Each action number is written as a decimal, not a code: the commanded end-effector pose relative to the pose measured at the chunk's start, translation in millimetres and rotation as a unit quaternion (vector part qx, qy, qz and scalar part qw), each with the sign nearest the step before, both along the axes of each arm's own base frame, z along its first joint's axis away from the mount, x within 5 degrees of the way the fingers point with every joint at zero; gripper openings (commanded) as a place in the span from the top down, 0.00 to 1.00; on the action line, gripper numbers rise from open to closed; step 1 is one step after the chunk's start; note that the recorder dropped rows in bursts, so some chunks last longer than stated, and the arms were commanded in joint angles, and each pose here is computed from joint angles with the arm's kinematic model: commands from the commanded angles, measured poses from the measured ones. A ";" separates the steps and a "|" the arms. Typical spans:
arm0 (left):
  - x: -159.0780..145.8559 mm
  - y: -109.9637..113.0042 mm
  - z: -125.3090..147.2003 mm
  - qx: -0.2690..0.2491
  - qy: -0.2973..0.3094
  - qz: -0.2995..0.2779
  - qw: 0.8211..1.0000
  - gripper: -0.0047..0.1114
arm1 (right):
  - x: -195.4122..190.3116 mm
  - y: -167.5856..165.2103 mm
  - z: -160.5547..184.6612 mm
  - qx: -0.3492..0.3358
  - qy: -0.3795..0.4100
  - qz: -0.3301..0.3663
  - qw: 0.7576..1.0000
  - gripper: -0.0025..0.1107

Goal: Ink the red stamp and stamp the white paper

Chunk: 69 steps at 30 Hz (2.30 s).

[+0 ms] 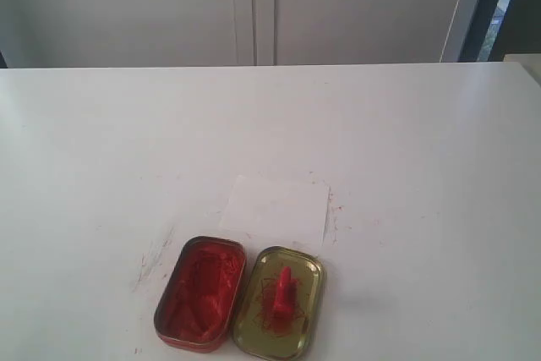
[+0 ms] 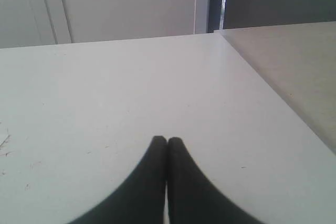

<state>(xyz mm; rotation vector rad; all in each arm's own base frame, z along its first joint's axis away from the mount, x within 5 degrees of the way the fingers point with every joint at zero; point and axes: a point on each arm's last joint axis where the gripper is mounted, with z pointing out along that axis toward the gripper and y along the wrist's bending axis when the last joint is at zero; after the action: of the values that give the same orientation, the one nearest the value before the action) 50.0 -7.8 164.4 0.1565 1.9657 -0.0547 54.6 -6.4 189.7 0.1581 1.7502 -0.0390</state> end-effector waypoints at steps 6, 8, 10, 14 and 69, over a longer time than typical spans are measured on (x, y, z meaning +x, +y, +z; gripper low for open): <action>-0.3 0.1 -1.6 0.001 0.002 0.000 1.000 0.96 | 0.1 -0.2 -0.2 0.000 -0.006 -0.001 1.000 0.98; -0.3 0.1 -1.6 0.001 0.002 0.000 1.000 0.96 | 0.2 -0.2 0.2 -0.001 -0.008 -0.001 1.000 0.98; -0.3 0.1 -1.6 0.001 0.002 0.000 1.000 0.96 | 0.4 -0.2 1.6 -0.002 -0.016 -0.001 1.000 0.98; -0.3 0.1 -1.6 0.001 0.002 0.000 1.000 0.96 | 1.3 -0.3 10.5 -0.007 -0.065 -0.001 0.998 0.98; -0.3 0.1 -1.6 0.001 0.002 0.000 1.000 0.96 | -12.0 1.3 79.6 -0.029 -0.243 -0.001 0.970 0.98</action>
<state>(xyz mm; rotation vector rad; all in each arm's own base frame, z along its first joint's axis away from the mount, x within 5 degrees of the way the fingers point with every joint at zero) 50.0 -7.8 164.4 0.1565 1.9657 -0.0547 45.8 -5.4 261.4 0.1136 1.2455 -0.0449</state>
